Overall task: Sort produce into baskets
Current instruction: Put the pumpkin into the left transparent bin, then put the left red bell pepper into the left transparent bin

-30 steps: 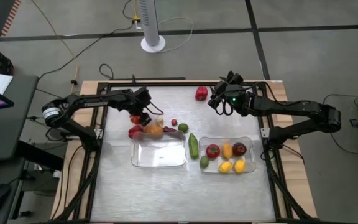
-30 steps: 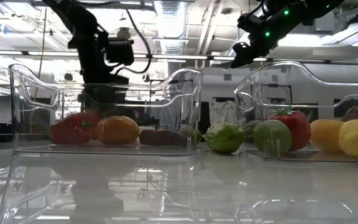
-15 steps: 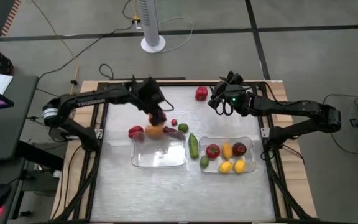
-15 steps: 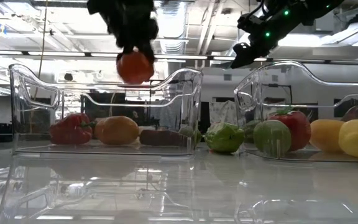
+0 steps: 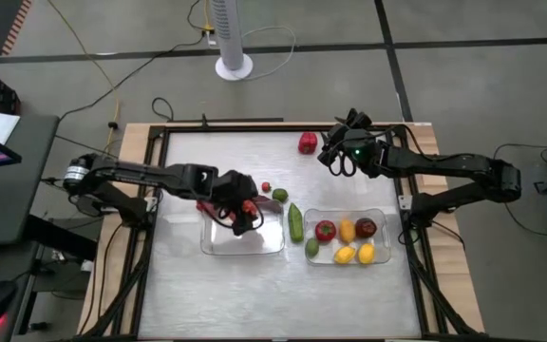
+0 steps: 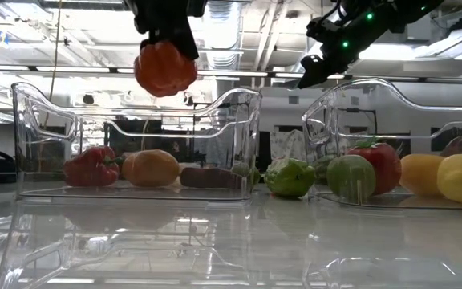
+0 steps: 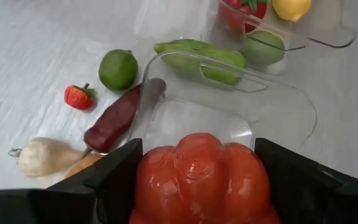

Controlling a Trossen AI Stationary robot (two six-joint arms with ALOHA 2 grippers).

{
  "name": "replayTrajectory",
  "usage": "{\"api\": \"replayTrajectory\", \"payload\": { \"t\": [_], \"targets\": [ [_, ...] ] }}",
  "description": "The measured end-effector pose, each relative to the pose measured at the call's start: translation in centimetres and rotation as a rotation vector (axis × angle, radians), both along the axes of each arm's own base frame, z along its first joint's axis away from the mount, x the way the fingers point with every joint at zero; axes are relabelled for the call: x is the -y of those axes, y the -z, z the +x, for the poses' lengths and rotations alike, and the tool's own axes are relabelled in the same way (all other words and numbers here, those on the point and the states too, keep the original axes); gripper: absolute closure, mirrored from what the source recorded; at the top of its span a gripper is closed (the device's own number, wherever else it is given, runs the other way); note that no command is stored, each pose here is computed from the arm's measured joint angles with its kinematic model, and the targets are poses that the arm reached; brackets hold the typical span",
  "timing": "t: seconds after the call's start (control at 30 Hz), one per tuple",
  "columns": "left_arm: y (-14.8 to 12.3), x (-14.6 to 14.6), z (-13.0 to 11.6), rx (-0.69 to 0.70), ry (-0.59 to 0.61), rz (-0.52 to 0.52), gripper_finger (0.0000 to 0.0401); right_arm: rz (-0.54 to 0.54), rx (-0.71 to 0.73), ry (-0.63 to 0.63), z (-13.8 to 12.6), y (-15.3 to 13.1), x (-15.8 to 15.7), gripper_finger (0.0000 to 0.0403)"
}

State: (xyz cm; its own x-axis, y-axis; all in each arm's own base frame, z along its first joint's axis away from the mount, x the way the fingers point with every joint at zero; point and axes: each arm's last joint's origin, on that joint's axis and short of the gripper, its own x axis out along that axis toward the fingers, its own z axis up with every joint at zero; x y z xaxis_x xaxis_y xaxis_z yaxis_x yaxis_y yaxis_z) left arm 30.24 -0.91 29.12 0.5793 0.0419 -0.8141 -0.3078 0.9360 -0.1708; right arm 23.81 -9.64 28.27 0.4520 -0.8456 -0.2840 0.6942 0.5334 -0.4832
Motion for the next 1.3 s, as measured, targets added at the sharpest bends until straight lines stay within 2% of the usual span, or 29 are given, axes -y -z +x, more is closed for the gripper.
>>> {"api": "replayTrajectory", "payload": {
  "t": [0.17,0.3,0.4,0.5,0.6,0.7,0.87,1.03,1.17,1.3],
  "targets": [
    [0.0,1.0,-0.1,0.002,-0.011,-0.017,0.0085,0.007,0.013,0.003,0.0,0.0,0.0,0.009],
    [0.0,1.0,-0.1,0.002,-0.027,-0.027,0.0052,0.017,0.017,-0.023,0.1,0.0,0.0,0.009],
    [0.1,0.5,-0.2,-0.018,-0.041,0.0,0.0041,0.018,0.017,-0.024,0.1,0.0,0.0,0.009],
    [0.4,0.2,-1.3,-0.121,-0.056,0.067,0.0044,0.018,0.017,-0.024,0.1,0.0,0.0,0.009],
    [0.1,0.1,-3.2,-0.231,-0.083,0.209,0.0053,0.018,0.016,-0.025,0.1,0.0,-0.1,0.009],
    [-0.8,0.0,-5.6,-0.252,-0.135,0.27,0.0065,0.018,0.016,-0.025,0.1,0.0,-0.1,0.009],
    [-1.0,-1.3,-9.5,-0.175,-0.301,0.205,0.0079,0.019,0.024,-0.033,0.1,0.0,-0.1,0.009],
    [2.1,-3.2,-12.6,-0.202,-0.504,0.076,0.0081,0.035,0.042,-0.068,0.2,-0.1,-0.1,0.009],
    [5.2,-4.2,-13.9,-0.229,-0.591,-0.009,0.0081,0.038,0.049,-0.067,0.2,-0.1,-0.1,0.009],
    [6.1,-5.1,-13.9,-0.164,-0.613,-0.047,0.0081,0.041,0.053,-0.066,0.2,-0.1,-0.1,0.009]
  ]
}}
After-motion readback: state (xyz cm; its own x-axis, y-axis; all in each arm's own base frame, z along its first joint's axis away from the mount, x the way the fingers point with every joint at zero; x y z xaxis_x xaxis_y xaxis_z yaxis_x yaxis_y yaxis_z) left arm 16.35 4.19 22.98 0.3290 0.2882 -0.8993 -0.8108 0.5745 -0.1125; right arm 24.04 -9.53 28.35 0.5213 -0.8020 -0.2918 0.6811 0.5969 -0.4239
